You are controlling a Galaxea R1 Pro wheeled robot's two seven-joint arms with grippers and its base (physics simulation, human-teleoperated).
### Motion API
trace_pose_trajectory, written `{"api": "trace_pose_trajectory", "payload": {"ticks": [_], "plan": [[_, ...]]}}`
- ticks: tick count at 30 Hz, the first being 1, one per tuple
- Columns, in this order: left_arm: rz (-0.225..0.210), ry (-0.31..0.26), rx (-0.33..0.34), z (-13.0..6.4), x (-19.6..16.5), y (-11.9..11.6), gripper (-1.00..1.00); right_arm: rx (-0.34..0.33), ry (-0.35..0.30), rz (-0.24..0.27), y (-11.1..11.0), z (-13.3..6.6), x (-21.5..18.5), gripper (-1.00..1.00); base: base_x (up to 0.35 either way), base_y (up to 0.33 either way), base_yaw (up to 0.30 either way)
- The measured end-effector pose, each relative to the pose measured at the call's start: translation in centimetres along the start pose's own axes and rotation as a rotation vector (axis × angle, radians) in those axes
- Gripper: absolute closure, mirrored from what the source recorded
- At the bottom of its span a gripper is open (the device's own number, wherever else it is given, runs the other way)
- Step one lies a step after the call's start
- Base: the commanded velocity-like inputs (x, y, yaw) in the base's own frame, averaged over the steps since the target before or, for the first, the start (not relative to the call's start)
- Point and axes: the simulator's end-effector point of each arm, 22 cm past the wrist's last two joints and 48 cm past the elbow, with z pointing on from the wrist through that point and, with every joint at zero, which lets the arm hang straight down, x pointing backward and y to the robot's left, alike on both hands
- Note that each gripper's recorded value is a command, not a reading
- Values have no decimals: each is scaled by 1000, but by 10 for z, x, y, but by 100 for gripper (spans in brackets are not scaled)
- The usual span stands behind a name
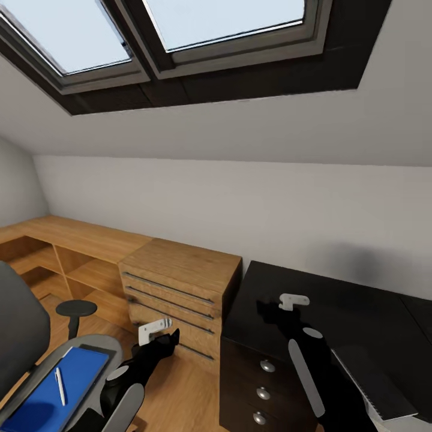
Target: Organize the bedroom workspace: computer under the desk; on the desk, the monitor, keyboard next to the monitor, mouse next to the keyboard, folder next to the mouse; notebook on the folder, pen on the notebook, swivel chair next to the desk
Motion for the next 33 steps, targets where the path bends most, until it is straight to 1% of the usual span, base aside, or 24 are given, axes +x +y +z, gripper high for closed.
{"api": "trace_pose_trajectory", "payload": {"ticks": [4,8,13,19,30,33], "plan": [[-1,-1,1,0,0,0,-100,0,0,0,0,0,0,100,0,0,-14],[0,-1,3,-1,0,-1,-100,2,2,1,-2,1,1,100,0,0,-157],[0,-1,3,-1,0,-1,-100,7,4,4,-5,1,2,100,0,0,-243],[1,-2,3,-1,0,-1,-100,33,2,26,-19,1,0,100,0,0,-265],[2,-1,4,-1,0,-2,-100,38,1,31,-22,1,0,100,0,-1,-269],[1,-1,4,-1,0,-2,-100,38,2,30,-22,1,0,100,-145,-172,-269]]}}
